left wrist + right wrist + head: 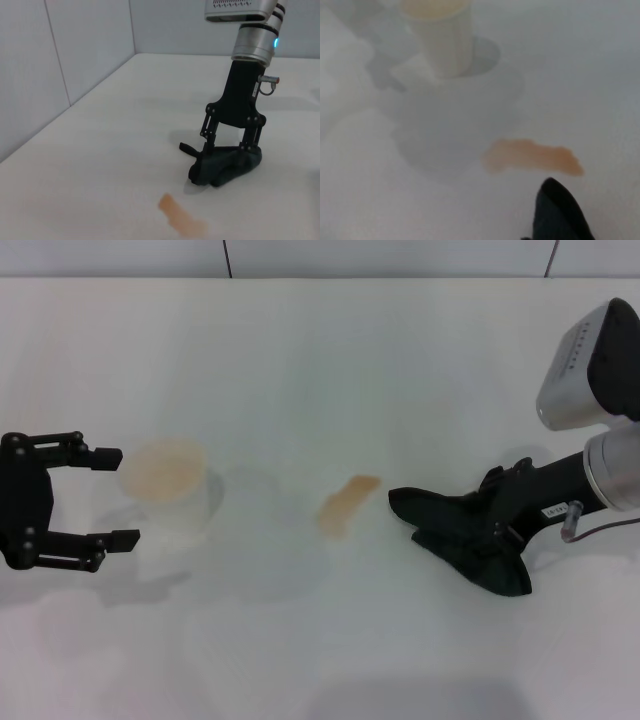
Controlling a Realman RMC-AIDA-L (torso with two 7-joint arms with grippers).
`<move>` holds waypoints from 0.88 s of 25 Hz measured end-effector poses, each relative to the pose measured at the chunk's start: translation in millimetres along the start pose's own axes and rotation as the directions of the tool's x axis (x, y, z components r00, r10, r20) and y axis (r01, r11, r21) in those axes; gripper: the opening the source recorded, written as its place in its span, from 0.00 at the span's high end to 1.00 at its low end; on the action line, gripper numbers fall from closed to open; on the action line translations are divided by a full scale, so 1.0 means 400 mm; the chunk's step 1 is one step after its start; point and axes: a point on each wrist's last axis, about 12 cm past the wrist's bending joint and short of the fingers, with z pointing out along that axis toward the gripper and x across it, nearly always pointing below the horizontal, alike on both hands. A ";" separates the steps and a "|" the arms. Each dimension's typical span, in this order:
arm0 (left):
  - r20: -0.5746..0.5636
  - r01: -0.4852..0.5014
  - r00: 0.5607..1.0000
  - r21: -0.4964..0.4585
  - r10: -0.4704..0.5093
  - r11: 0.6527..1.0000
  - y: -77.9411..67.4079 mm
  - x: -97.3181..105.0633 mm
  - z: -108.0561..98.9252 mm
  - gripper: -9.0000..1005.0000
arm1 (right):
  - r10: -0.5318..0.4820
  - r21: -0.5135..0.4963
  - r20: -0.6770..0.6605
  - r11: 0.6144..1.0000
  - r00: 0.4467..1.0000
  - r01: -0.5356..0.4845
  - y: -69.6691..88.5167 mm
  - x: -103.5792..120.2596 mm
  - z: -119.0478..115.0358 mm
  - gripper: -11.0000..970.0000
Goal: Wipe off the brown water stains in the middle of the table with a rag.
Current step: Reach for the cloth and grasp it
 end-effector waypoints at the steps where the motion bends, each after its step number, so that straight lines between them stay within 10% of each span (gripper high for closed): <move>1: -0.001 0.000 1.000 -0.001 0.000 1.000 0.000 0.000 0.000 0.14 | 0.001 0.004 -0.001 1.000 1.000 -0.001 -0.002 0.002 0.001 0.40; 22: -0.003 0.004 1.000 -0.007 -0.004 1.000 0.001 0.001 0.002 0.14 | -0.023 0.021 -0.032 0.999 0.999 0.023 0.006 0.015 0.029 0.44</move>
